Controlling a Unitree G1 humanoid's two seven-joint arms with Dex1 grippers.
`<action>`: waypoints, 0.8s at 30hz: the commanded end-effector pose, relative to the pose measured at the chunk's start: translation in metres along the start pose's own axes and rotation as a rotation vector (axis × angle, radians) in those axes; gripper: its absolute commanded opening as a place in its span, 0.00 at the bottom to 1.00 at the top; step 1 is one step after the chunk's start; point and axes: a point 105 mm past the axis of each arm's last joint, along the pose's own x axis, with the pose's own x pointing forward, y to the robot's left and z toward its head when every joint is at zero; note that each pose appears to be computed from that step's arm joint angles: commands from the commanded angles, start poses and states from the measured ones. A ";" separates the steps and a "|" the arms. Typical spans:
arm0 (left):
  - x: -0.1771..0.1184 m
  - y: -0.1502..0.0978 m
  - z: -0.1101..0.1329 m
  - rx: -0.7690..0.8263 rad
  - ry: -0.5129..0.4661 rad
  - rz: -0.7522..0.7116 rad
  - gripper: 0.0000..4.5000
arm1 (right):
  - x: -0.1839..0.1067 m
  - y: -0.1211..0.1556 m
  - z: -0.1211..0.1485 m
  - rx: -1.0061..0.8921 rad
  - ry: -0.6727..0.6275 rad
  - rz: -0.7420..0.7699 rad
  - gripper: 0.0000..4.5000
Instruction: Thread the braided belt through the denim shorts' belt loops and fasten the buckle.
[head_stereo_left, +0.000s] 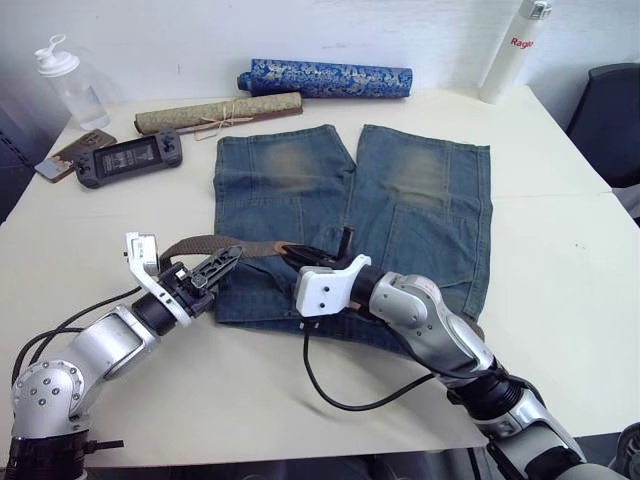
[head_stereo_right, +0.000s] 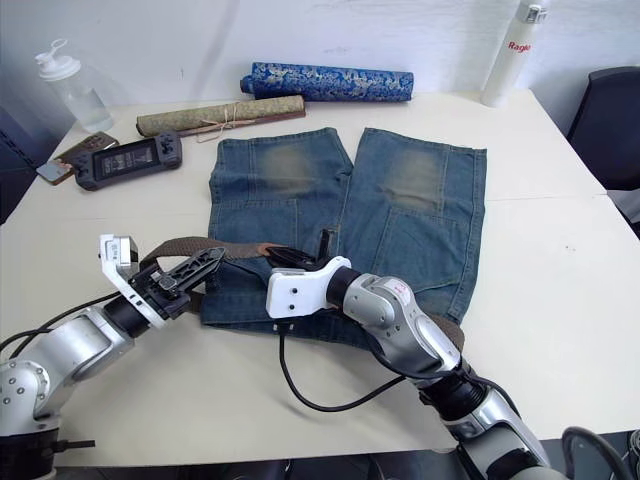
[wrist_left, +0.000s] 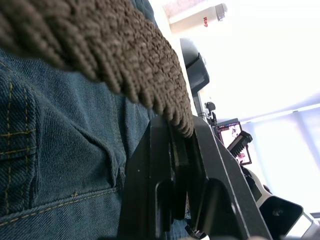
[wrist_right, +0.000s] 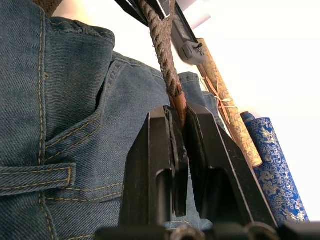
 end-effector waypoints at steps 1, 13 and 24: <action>0.002 -0.020 -0.003 0.030 0.011 -0.071 0.00 | 0.001 -0.004 0.013 -0.007 -0.058 -0.028 0.01; 0.009 -0.018 -0.019 -0.110 -0.102 0.001 0.64 | 0.007 -0.003 0.016 0.005 -0.043 -0.047 0.00; 0.001 -0.011 -0.007 -0.301 -0.321 0.098 0.64 | 0.006 -0.005 0.012 -0.002 -0.025 -0.049 0.00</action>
